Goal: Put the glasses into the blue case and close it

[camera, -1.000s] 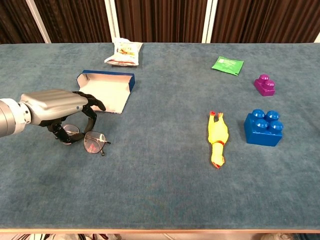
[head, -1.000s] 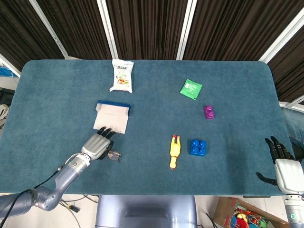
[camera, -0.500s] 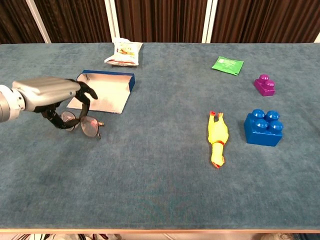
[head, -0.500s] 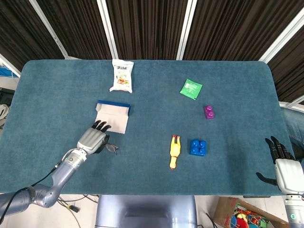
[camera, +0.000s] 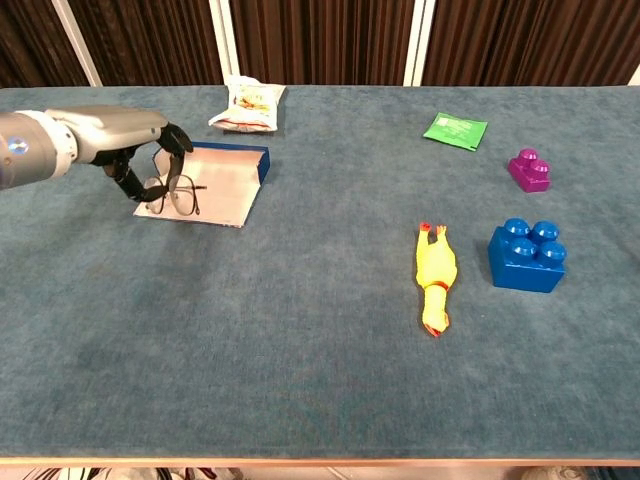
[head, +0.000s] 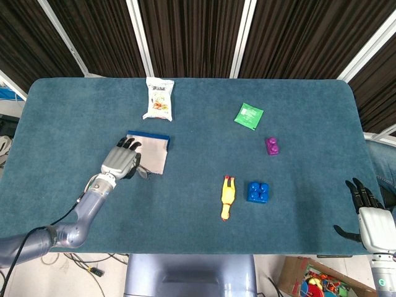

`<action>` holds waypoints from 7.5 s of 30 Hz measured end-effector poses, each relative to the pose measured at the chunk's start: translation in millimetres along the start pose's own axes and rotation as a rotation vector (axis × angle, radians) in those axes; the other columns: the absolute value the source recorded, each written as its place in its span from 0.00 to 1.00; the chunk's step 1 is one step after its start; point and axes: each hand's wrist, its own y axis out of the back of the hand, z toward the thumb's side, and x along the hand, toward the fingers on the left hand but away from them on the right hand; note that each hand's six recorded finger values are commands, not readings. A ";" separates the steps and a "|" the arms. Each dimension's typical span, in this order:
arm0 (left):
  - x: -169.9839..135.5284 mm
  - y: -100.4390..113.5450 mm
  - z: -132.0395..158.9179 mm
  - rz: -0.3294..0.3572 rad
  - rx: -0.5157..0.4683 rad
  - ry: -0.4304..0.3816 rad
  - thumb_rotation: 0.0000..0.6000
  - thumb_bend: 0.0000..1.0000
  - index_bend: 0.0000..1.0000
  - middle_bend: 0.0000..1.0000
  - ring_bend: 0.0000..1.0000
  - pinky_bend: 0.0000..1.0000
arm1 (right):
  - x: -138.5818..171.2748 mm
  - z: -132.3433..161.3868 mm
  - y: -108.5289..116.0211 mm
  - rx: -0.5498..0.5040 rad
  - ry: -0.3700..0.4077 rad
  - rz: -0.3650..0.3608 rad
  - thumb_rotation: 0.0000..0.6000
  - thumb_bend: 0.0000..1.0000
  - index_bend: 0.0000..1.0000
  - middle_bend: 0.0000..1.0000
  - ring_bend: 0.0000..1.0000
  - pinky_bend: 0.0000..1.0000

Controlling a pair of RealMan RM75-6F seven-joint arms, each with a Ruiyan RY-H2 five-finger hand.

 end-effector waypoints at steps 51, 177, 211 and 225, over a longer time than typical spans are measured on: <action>95.2 6.7 19.6 0.040 0.018 0.203 1.00 0.49 0.59 0.13 0.00 0.00 | 0.6 -1.9 -3.1 -0.043 -0.018 0.033 1.00 0.17 0.00 0.00 0.12 0.27; 42.5 -40.1 25.1 -0.046 -0.203 0.273 1.00 0.54 0.05 0.63 0.68 0.76 | -1.5 -5.9 -2.4 -0.055 -0.066 0.033 1.00 0.18 0.00 0.00 0.12 0.27; 51.1 -26.7 39.2 -0.021 -0.153 0.257 1.00 0.53 0.00 0.63 0.68 0.78 | -0.7 -4.2 -3.2 -0.048 -0.062 0.040 1.00 0.19 0.00 0.00 0.12 0.27; 10.0 -18.4 32.9 0.038 -0.125 0.211 1.00 0.51 0.15 0.54 0.46 0.56 | -0.1 -4.8 -3.8 -0.045 -0.075 0.043 1.00 0.19 0.00 0.00 0.12 0.27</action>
